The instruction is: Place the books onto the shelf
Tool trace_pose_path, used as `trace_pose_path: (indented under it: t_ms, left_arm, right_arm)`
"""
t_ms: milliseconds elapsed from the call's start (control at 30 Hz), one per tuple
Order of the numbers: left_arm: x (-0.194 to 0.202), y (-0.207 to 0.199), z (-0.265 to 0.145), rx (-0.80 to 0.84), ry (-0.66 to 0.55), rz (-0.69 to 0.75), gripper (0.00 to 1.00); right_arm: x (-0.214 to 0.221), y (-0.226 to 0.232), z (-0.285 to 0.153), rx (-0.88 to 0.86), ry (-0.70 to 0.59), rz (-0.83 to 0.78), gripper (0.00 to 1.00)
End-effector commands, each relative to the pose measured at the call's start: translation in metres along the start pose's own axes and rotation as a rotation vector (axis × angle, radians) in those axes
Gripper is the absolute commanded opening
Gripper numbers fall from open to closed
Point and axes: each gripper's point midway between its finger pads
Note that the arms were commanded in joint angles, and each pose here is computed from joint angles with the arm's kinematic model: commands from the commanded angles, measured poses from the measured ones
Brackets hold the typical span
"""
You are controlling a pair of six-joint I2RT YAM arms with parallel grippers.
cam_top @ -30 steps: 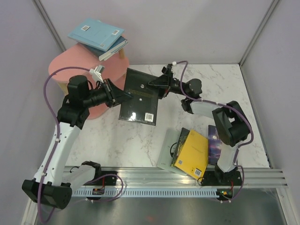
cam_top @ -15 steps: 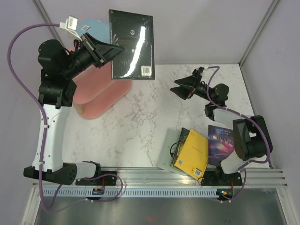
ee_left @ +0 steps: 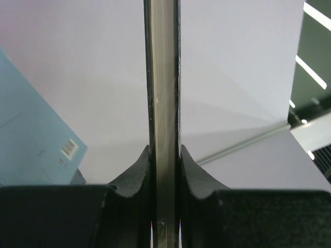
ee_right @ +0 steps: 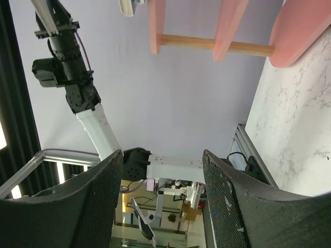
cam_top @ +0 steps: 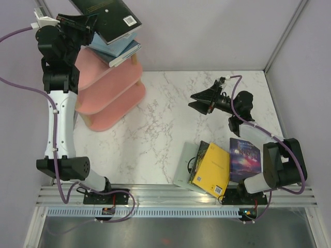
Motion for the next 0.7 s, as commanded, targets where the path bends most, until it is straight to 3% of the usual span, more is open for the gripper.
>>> trace_pose_path:
  t_ms: [0, 333, 667]
  left_arm:
    - [-0.039, -0.047, 0.004, 0.151, -0.137, -0.092, 0.02]
    - [-0.043, 0.009, 0.026, 0.012, -0.156, -0.127, 0.02]
    - [-0.046, 0.029, 0.021, -0.102, -0.170, 0.022, 0.02]
  right_arm:
    - [0.005, 0.007, -0.003, -0.001, 0.014, -0.060, 0.67]
    - [0.010, -0.005, -0.006, 0.041, 0.025, -0.047, 0.66]
    - [0.014, -0.019, -0.006, 0.093, 0.042, -0.036, 0.65]
Point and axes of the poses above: each gripper's point midway between its finger pads, its own z axis out along the fingers, its own y axis along the line the jaws close on, x = y × z, and after that the axes turned 13 degrees about -z, right-handed
